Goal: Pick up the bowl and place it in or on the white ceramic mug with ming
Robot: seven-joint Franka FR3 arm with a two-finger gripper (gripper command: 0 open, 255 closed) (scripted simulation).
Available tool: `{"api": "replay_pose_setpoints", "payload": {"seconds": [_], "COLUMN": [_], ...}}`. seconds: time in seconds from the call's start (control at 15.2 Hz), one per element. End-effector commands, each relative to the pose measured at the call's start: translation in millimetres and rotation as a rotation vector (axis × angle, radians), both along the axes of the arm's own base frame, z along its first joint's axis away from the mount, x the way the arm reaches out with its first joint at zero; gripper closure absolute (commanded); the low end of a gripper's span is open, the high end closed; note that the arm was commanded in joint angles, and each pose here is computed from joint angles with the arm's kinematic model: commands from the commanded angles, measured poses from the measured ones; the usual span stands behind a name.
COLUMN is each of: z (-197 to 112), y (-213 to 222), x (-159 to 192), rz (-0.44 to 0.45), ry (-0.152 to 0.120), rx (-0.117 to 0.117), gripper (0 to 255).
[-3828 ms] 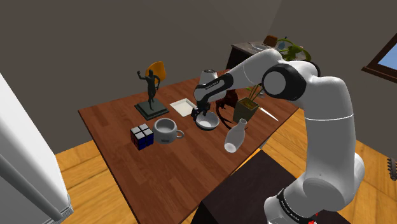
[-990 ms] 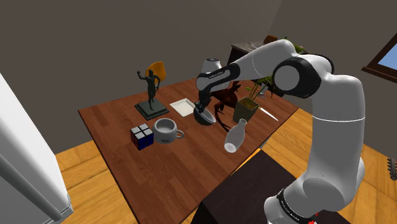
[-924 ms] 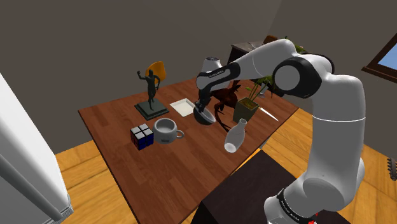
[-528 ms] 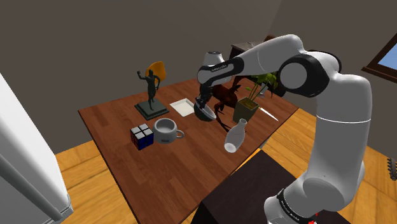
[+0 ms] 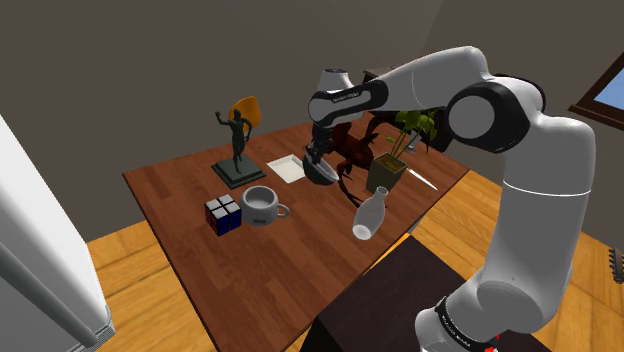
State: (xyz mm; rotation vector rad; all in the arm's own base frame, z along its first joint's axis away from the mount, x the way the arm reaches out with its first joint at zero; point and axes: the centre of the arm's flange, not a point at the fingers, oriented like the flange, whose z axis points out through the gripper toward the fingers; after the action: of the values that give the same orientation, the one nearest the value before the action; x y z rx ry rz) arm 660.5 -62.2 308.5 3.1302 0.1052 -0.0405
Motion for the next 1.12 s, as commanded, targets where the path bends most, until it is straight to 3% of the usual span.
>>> {"api": "replay_pose_setpoints", "payload": {"seconds": [0.0,1.06], "z": [4.8,42.4], "y": [22.8,227.1], "x": [3.5,41.9], "rz": [0.0,0.0], "ry": [0.0,0.0], "rx": [0.0,0.0], "gripper": [255,255]}}
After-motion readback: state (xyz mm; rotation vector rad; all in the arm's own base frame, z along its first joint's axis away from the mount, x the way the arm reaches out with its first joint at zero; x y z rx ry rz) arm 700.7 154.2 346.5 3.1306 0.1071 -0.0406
